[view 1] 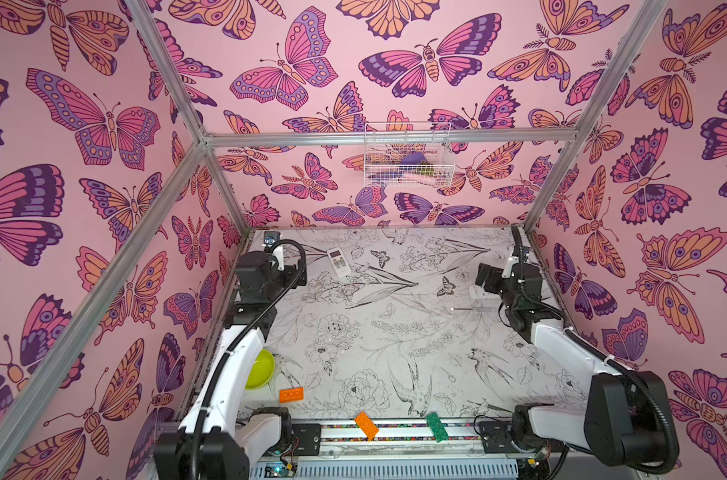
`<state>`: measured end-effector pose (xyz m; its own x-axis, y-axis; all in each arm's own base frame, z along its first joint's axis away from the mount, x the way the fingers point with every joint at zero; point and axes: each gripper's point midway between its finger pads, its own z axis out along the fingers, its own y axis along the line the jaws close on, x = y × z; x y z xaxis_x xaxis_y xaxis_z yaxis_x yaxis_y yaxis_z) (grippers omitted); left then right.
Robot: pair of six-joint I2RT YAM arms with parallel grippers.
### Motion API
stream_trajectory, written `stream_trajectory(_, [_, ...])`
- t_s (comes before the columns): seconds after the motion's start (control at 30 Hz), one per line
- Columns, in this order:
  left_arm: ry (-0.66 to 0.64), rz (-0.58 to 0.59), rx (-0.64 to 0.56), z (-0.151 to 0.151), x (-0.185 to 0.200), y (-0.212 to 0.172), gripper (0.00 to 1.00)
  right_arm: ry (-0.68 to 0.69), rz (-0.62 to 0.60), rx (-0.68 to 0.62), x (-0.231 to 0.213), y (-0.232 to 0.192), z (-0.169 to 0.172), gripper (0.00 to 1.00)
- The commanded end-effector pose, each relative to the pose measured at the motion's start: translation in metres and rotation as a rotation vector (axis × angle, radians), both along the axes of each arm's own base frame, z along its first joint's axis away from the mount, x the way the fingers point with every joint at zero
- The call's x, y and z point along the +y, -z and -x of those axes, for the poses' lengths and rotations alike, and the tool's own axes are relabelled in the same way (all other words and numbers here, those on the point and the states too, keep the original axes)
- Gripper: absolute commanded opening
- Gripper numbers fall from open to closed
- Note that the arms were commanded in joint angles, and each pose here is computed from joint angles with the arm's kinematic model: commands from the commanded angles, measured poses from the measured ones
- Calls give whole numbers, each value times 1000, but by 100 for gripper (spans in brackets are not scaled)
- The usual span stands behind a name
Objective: Unload the batteries from the remote control
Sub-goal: 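Move the right gripper over the white remote control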
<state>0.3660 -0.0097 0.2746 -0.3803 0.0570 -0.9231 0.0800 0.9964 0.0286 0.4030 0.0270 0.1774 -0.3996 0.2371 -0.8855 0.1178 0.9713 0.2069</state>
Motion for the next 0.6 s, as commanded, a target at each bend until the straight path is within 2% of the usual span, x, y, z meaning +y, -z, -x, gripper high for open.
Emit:
stream_trajectory(0.0, [2,47,228,40,0,54,99,-79,-31,134,40,18,7,99])
stream_trajectory(0.13, [-42,141,228,51,13,68,99,-184,6,177,86,15,2,99])
stream_trajectory(0.27, [26,171,248,54,0,78,99,-274,44,206,134,18,-6,99])
stream_trajectory(0.57, [48,166,246,52,-5,90,99,-439,85,293,230,43,-24,100])
